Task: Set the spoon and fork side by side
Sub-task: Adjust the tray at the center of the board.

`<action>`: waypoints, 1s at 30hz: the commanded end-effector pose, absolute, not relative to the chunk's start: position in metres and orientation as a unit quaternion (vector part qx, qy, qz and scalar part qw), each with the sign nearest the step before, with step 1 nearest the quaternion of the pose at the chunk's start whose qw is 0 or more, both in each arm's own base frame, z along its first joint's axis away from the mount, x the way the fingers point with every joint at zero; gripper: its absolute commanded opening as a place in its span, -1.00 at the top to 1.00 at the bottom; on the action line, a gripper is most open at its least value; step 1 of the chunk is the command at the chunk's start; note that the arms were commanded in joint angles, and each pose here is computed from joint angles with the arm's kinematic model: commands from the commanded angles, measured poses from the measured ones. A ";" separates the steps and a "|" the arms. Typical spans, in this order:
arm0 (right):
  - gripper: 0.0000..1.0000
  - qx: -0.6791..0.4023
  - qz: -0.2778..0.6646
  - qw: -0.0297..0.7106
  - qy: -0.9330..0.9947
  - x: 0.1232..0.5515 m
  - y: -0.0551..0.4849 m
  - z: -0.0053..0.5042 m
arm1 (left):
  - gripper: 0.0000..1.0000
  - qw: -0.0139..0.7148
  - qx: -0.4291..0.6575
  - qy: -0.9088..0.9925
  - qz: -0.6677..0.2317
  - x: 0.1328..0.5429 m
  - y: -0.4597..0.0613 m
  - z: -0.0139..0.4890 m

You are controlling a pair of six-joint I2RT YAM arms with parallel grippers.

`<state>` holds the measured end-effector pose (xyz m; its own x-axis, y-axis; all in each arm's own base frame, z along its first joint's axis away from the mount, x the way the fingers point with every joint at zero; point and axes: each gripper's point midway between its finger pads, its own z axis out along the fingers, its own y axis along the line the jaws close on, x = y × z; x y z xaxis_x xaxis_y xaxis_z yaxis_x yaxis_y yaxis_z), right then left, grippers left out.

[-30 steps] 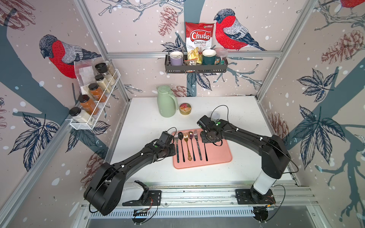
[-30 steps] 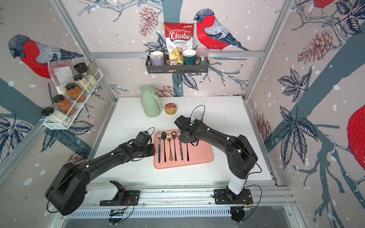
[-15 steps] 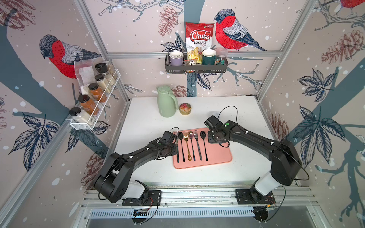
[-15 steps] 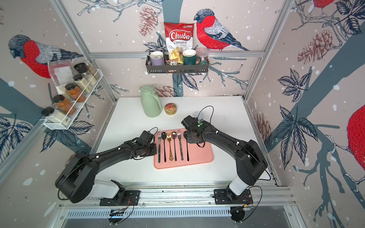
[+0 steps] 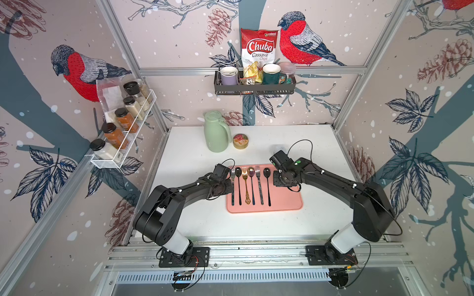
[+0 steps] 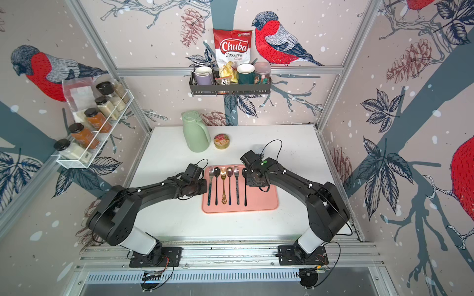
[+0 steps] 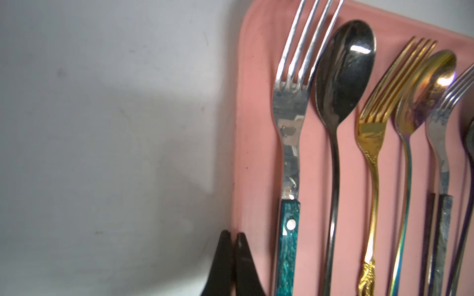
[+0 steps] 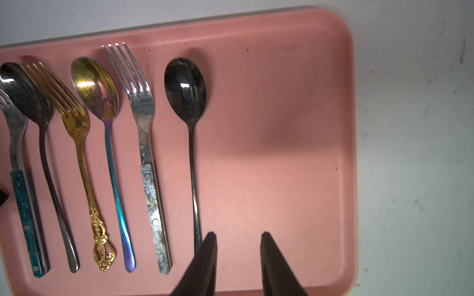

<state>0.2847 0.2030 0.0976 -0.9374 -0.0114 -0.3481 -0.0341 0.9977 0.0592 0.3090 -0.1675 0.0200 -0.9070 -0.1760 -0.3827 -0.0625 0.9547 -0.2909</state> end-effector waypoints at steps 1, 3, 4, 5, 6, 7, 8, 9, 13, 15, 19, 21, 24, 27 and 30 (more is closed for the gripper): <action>0.37 -0.004 0.041 0.180 0.983 0.286 0.201 0.099 | 0.96 0.195 -0.069 0.970 -0.126 0.308 -0.164 0.013; 0.37 0.000 0.042 0.183 0.982 0.287 0.198 0.100 | 0.97 0.200 -0.068 0.969 -0.127 0.312 -0.165 0.015; 0.37 0.002 0.043 0.184 0.982 0.288 0.197 0.100 | 0.98 0.201 -0.068 0.969 -0.129 0.313 -0.166 0.017; 0.37 0.004 0.043 0.186 0.982 0.289 0.196 0.101 | 0.98 0.203 -0.067 0.968 -0.128 0.314 -0.166 0.018; 0.38 0.006 0.045 0.188 0.981 0.289 0.195 0.101 | 0.98 0.205 -0.067 0.968 -0.126 0.316 -0.165 0.020; 0.38 0.008 0.047 0.192 0.980 0.290 0.194 0.103 | 0.98 0.207 -0.065 0.968 -0.123 0.317 -0.164 0.021; 0.38 0.009 0.050 0.195 0.979 0.291 0.194 0.105 | 0.97 0.210 -0.062 0.968 -0.119 0.318 -0.163 0.023; 0.38 0.008 0.053 0.200 0.978 0.292 0.194 0.107 | 0.93 0.212 -0.057 0.969 -0.116 0.320 -0.162 0.025; 0.37 0.004 0.067 0.237 0.969 0.297 0.194 0.124 | 0.44 0.222 -0.004 0.969 -0.109 0.325 -0.163 0.041; 0.29 0.006 0.066 0.263 0.962 0.300 0.189 0.134 | 0.21 0.233 0.031 0.966 -0.107 0.327 -0.165 0.054; 0.10 0.008 0.053 0.329 0.943 0.307 0.173 0.166 | -0.32 0.309 0.051 0.944 -0.101 0.338 -0.159 0.102; -0.06 0.010 0.040 0.369 0.928 0.310 0.160 0.186 | -0.51 0.357 0.051 0.929 -0.082 0.341 -0.148 0.131; -0.30 0.015 0.029 0.423 0.906 0.313 0.137 0.210 | -0.68 0.423 0.041 0.905 -0.034 0.342 -0.123 0.166; -0.60 0.042 -0.012 0.477 0.878 0.317 0.102 0.225 | -0.89 0.490 0.025 0.871 0.030 0.340 -0.092 0.194; -0.73 0.068 -0.040 0.512 0.855 0.322 0.067 0.225 | -0.90 0.549 0.017 0.831 0.092 0.337 -0.064 0.207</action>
